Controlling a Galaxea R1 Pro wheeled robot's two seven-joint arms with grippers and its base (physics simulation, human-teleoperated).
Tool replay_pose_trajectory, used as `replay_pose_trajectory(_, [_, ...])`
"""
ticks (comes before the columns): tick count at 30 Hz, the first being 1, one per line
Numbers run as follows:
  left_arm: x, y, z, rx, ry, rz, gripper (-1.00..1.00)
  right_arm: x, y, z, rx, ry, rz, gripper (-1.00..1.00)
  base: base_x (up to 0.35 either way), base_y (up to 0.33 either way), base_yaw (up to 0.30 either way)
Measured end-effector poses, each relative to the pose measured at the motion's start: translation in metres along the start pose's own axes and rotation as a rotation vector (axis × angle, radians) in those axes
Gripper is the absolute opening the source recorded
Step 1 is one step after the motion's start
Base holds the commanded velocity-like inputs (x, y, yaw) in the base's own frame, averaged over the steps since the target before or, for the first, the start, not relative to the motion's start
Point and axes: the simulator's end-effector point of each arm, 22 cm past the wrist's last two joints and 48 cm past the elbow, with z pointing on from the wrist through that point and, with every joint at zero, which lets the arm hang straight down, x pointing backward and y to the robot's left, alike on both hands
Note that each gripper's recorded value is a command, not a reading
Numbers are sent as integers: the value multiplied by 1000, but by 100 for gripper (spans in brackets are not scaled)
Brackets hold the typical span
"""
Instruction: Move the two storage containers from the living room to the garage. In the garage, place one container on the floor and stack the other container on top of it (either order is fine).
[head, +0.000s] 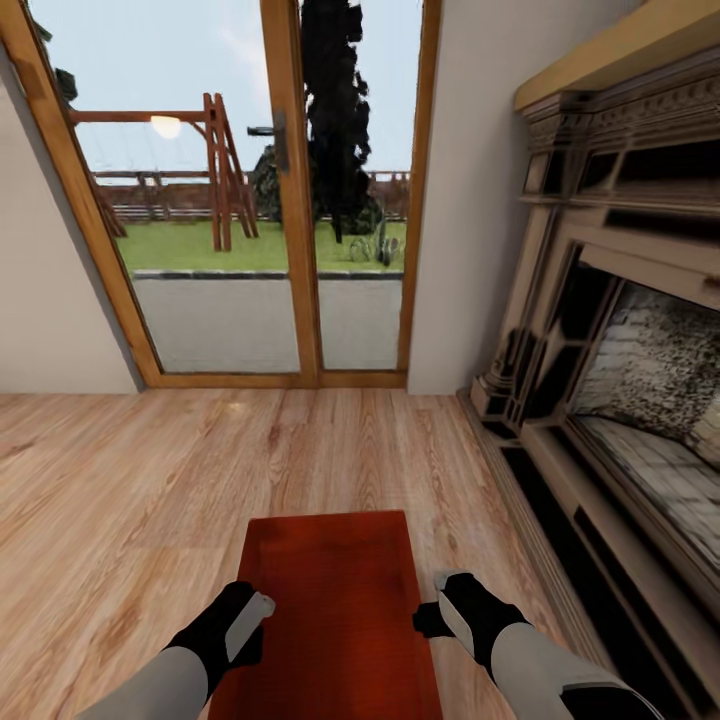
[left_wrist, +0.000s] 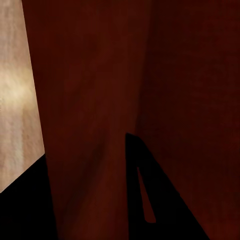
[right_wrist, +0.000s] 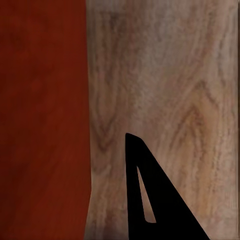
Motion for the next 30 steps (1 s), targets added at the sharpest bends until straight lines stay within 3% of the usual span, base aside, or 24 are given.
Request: replay_pose_trajectory(30, [-30, 8, -54, 19, -99, -27, -100, -41, -3, -54, 8, -106, 0, -100, 0, 0, 0])
